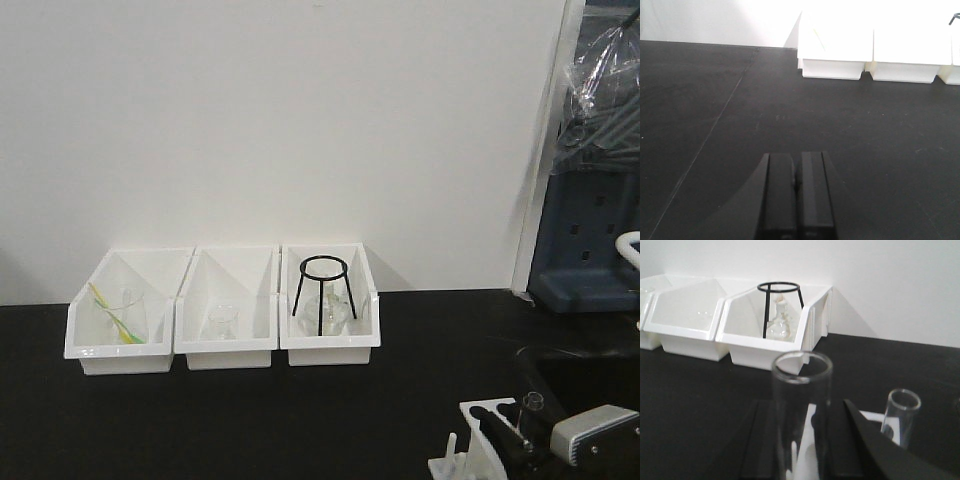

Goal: Flip and reinsert test tube from rack

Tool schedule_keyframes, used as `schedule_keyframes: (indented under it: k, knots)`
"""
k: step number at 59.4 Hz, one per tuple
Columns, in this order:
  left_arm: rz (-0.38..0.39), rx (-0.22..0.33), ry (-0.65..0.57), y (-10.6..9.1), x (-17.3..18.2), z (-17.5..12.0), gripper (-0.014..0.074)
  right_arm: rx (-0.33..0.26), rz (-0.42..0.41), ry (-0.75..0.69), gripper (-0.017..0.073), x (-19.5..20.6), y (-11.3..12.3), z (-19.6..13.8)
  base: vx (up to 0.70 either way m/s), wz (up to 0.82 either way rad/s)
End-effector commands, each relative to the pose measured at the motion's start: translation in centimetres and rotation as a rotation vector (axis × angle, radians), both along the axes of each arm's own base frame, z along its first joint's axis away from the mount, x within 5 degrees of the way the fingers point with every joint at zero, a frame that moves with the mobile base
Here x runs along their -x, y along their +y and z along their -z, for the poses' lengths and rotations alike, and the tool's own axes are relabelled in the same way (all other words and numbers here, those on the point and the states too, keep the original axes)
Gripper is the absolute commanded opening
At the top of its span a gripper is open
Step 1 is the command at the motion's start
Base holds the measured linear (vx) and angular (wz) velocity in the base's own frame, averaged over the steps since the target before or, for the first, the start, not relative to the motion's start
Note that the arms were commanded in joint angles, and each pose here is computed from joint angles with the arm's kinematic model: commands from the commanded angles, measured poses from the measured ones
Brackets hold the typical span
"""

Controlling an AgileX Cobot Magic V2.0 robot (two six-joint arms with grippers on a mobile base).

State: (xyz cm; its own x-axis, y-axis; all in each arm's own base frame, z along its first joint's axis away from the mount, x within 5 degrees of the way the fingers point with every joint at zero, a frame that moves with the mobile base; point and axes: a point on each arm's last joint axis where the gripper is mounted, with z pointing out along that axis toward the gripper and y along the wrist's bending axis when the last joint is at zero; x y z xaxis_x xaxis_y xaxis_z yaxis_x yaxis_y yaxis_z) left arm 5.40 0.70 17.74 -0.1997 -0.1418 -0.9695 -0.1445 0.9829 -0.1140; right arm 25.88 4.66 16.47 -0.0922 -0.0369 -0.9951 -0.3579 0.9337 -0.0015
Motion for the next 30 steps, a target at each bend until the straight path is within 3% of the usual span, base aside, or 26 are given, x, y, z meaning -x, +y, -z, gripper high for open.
schedule_keyframes:
  k: [1,7,13,23,30]
  knots:
    - [0.011,-0.006,-0.089,-0.1,-0.1,-0.7,-0.0006,-0.121,-0.015,-0.301,-0.0012,0.3,0.0,-5.3,0.00,0.00]
    - [0.011,-0.006,-0.089,-0.1,-0.1,-0.7,-0.0006,-0.193,-0.006,-0.321,-0.0012,0.5,-0.1,-9.0,0.00,0.00]
    - [0.011,-0.006,-0.089,-0.1,-0.1,-0.7,-0.0006,-0.195,0.036,-0.297,-0.0012,0.7,-0.5,-13.3,0.00,0.00]
    - [0.011,-0.006,-0.089,-0.1,-0.1,-0.7,-0.0006,-0.125,0.136,-0.265,-0.0012,1.0,-1.3,-19.8,0.00,0.00]
    - [0.011,-0.006,-0.089,-0.1,-0.1,-0.7,-0.0006,-0.076,0.158,-0.287,-0.0012,1.6,-1.6,-22.5,0.00,0.00]
